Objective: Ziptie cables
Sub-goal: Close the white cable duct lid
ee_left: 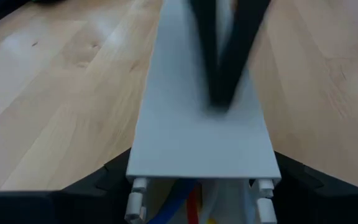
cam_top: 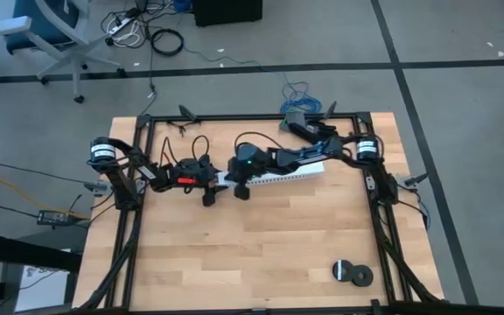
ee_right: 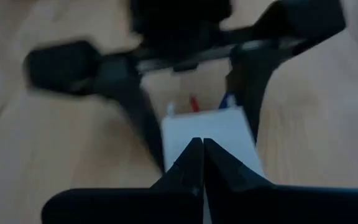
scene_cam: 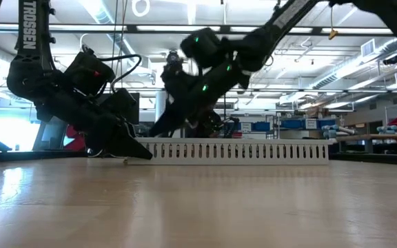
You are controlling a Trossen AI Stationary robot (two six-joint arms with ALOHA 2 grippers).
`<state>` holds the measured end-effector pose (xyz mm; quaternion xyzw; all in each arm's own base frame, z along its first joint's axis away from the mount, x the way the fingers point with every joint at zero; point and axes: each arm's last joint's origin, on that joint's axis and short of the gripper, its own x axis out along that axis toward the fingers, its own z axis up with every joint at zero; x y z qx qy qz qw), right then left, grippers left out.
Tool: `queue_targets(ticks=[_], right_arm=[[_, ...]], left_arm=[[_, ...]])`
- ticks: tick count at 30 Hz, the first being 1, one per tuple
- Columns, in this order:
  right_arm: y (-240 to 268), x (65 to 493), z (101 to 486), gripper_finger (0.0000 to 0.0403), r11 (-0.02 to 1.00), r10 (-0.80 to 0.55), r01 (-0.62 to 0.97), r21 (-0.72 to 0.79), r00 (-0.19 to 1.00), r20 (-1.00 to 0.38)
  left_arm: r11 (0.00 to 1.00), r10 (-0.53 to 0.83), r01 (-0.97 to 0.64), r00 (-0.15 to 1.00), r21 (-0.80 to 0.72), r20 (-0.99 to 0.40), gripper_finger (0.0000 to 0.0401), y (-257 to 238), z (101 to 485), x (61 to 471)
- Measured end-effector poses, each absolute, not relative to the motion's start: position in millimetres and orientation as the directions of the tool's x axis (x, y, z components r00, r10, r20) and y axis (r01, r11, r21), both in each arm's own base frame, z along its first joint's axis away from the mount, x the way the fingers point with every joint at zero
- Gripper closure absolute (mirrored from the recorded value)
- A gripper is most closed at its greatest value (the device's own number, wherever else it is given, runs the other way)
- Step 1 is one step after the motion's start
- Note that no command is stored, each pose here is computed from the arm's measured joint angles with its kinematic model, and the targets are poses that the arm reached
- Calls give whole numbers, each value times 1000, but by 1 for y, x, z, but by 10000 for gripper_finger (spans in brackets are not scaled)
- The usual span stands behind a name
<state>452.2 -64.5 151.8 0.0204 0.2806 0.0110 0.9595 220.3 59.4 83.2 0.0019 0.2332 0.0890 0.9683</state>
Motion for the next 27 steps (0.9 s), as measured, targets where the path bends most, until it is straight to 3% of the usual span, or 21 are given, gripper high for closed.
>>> queue_targets(ticks=[7, 10, 16, 22, 27], right_arm=[[-49, 432, 207, 403, 998, -9, -19, -56, 885, -465], [-47, 420, 211, 403, 999, -9, -9, -33, 859, -511], [-59, 403, 179, 403, 991, -112, 134, -20, 729, -676], [-72, 431, 145, 403, 991, 18, 70, 115, 778, -628], [-73, 452, 150, 403, 998, 29, 8, 60, 806, -592]], left_arm=[[984, 173, -176, 877, 36, -448, 143, 60, 84, 222], [984, 174, -177, 878, 36, -446, 143, 60, 84, 222], [984, 175, -177, 879, 37, -443, 143, 60, 84, 222], [983, 180, -180, 879, 43, -441, 143, 60, 84, 221], [982, 185, -186, 878, 41, -441, 143, 60, 84, 221]])
